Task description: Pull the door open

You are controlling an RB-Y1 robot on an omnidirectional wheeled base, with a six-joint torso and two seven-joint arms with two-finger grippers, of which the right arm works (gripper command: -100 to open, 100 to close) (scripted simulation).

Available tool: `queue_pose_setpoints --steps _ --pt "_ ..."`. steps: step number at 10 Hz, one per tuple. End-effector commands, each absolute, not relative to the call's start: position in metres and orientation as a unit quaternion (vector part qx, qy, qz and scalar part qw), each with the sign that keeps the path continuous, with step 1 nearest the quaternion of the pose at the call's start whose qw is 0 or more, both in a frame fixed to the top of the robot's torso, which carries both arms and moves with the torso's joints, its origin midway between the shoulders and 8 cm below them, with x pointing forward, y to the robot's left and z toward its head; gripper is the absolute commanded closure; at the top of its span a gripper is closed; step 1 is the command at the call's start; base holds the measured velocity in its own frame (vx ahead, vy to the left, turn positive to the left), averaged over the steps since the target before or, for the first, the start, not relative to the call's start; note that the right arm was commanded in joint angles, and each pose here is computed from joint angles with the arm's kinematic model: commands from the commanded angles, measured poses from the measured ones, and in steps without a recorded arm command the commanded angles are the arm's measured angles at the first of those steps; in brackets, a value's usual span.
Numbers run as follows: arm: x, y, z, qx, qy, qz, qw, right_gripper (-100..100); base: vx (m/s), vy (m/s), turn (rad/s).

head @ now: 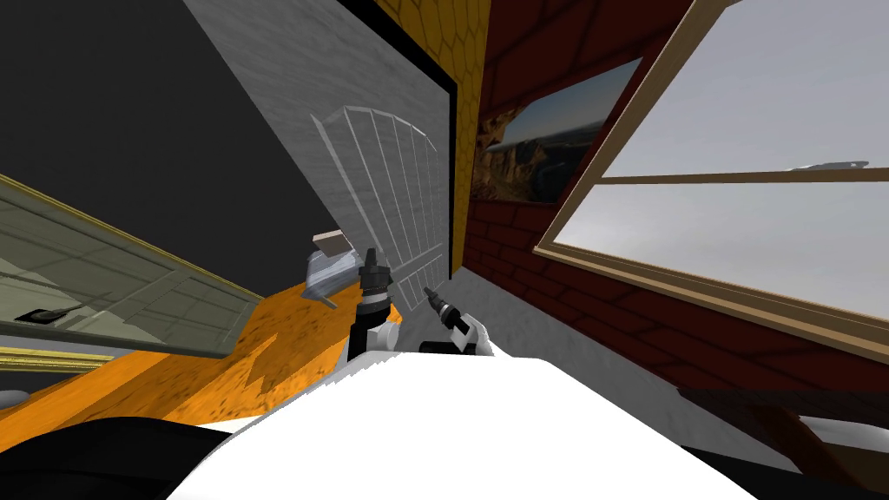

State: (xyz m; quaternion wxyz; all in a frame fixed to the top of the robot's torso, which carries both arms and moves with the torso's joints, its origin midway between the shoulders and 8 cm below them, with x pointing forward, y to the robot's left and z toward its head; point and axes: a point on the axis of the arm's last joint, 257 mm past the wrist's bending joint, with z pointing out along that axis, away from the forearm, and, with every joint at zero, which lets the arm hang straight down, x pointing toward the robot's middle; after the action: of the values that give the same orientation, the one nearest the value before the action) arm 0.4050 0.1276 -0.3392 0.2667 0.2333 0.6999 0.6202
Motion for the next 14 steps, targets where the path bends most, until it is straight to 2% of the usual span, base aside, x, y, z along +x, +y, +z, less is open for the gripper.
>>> queue_pose_setpoints --steps 1,7,11,12,14 --pt "0.407 0.121 -0.346 0.233 0.705 0.614 0.269 -100 -0.042 -0.167 0.008" --pt "0.416 0.07 -0.381 0.228 0.736 0.57 0.285 -100 -0.038 -0.197 0.0" --pt "0.424 0.026 -0.403 0.223 0.757 0.536 0.299 -100 -0.039 -0.15 -0.011" --pt "0.426 0.016 -0.408 0.222 0.762 0.528 0.302 -100 -0.035 -0.088 -0.018" --pt "0.428 0.027 -0.401 0.225 0.756 0.538 0.298 -100 0.002 0.151 -0.08"
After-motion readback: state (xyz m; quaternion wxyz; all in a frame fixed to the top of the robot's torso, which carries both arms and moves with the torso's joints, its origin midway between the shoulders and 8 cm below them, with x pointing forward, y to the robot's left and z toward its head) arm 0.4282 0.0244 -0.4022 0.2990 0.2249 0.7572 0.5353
